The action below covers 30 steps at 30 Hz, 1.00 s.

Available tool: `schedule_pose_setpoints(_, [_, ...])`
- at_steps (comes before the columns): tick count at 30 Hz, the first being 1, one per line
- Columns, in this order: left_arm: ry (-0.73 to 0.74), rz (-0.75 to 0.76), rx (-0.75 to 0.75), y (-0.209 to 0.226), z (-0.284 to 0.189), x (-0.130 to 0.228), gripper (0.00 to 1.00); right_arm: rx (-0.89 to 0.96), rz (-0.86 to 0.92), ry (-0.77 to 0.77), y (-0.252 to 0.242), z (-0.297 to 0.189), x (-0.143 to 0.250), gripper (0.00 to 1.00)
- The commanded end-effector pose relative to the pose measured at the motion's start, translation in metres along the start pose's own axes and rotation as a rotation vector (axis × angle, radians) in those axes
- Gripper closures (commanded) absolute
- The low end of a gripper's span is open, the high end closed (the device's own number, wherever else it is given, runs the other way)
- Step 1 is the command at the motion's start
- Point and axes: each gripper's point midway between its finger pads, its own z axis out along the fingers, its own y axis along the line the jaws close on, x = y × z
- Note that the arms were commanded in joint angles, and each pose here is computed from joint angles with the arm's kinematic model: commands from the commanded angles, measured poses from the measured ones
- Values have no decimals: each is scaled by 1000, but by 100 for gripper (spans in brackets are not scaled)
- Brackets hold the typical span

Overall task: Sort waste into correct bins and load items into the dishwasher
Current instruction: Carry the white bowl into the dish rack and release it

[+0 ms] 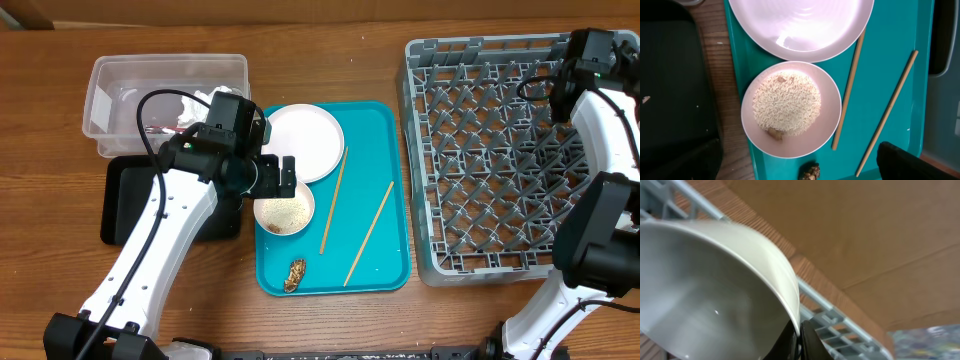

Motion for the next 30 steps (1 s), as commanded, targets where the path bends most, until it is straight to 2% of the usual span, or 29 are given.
schedule_pose_setpoints(1, [-31,13,0,-2,-7,-5,0,-74,86,23,14,-7,2,96])
schedule_pose_setpoints(11, [-31,13,0,-2,-7,-5,0,-130,40,73,33,-31,24,96])
schedule_pose_setpoints(14, [-31,13,0,-2,-7,-5,0,-170,-6,132,40,-41,42,95])
schedule_pose_setpoints(19, [-30,13,0,-1,-7,-5,0,-252,-57,220,48,-49,61,75])
schedule_pose_setpoints(22, [-31,13,0,-1,-7,-5,0,-286,-56,241,46,-56,62,70])
schedule_pose_setpoints(26, [-30,13,0,-1,-7,-5,0,-337,-5,223,33,-71,49,68])
schedule_pose_setpoints(30, [-31,13,0,-1,-7,-5,0,-469,71,208,18,-101,29,56])
